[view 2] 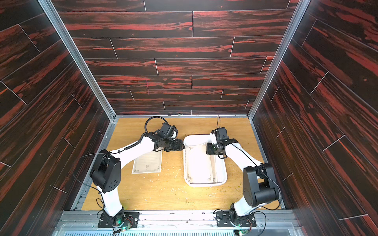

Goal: Take out the stationery paper from the storage box
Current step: Pick up the stationery paper from the storage box.

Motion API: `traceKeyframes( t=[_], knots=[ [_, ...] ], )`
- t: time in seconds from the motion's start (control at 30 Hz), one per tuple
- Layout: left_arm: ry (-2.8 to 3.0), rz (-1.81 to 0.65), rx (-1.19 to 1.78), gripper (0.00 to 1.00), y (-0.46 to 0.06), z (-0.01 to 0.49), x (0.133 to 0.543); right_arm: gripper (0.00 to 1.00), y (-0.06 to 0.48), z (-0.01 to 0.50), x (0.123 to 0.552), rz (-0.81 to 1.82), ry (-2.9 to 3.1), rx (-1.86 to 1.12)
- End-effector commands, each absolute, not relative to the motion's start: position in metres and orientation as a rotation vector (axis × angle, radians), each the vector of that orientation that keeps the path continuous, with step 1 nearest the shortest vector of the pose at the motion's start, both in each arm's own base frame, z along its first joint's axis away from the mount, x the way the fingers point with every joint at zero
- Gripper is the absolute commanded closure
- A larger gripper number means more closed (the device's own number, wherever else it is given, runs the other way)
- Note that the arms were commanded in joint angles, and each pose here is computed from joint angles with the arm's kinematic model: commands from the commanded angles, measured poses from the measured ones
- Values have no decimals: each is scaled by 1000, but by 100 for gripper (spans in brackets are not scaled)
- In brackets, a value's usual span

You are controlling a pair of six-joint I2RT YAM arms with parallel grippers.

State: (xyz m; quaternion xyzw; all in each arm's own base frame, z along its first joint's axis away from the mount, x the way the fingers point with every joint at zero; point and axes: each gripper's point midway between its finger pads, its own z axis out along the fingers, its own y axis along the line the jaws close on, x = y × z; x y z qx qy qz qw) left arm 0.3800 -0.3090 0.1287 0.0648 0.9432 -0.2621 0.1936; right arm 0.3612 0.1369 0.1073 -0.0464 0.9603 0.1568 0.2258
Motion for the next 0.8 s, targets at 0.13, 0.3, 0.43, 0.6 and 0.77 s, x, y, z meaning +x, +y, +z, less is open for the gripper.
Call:
traceKeyframes(
  t=[0.13, 0.3, 0.43, 0.6, 0.77],
  knots=[
    [2449, -642, 248, 30, -289, 185, 389, 100, 135, 152, 359, 150, 2570, -253],
    [2256, -615, 279, 30, -269, 238, 392, 100, 144, 203, 361, 43, 2413, -321],
    [2087, -609, 270, 30, -250, 274, 387, 100, 150, 252, 356, -46, 2275, -395],
    [1899, -582, 328, 30, -230, 318, 372, 100, 148, 314, 348, -109, 2116, -412],
    [1823, -588, 438, 30, -225, 343, 355, 100, 155, 364, 338, -101, 1992, -453]
  ],
)
